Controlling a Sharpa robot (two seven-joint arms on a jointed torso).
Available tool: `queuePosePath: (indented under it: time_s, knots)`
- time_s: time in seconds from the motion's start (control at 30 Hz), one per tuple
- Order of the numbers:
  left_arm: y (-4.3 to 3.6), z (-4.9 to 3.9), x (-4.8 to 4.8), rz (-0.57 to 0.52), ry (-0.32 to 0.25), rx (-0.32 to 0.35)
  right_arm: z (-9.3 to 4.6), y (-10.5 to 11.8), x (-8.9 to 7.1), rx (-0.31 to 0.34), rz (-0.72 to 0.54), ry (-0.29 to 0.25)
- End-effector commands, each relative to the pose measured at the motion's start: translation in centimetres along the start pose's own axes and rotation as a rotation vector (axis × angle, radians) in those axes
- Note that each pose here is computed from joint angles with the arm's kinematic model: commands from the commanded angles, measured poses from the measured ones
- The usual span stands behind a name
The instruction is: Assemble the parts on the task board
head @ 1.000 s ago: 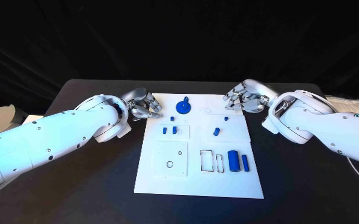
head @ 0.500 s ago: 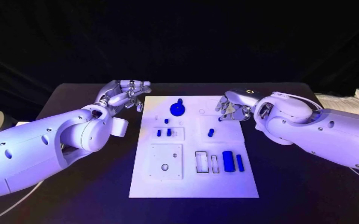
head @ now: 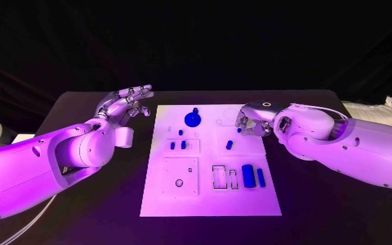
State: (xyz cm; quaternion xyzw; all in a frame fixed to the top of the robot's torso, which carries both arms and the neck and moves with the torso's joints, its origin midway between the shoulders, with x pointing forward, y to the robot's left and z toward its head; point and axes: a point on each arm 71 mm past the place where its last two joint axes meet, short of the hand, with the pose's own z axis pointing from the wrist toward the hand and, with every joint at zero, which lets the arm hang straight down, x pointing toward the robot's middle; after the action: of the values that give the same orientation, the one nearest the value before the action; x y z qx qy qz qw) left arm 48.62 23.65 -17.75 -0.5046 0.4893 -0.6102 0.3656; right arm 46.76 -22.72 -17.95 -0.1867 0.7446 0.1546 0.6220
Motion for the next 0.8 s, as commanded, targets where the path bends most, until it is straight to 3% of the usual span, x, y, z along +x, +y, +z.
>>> queuePosePath:
  time_s: [0.03,0.8]
  knots:
    - [-0.12,-0.07,0.17,-0.044,0.006,0.016,0.1,0.1,0.4,0.006,-0.047,0.043]
    - [-0.07,-0.3,0.3,-0.049,0.015,-0.001,0.9,0.3,1.6,0.006,-0.047,0.091]
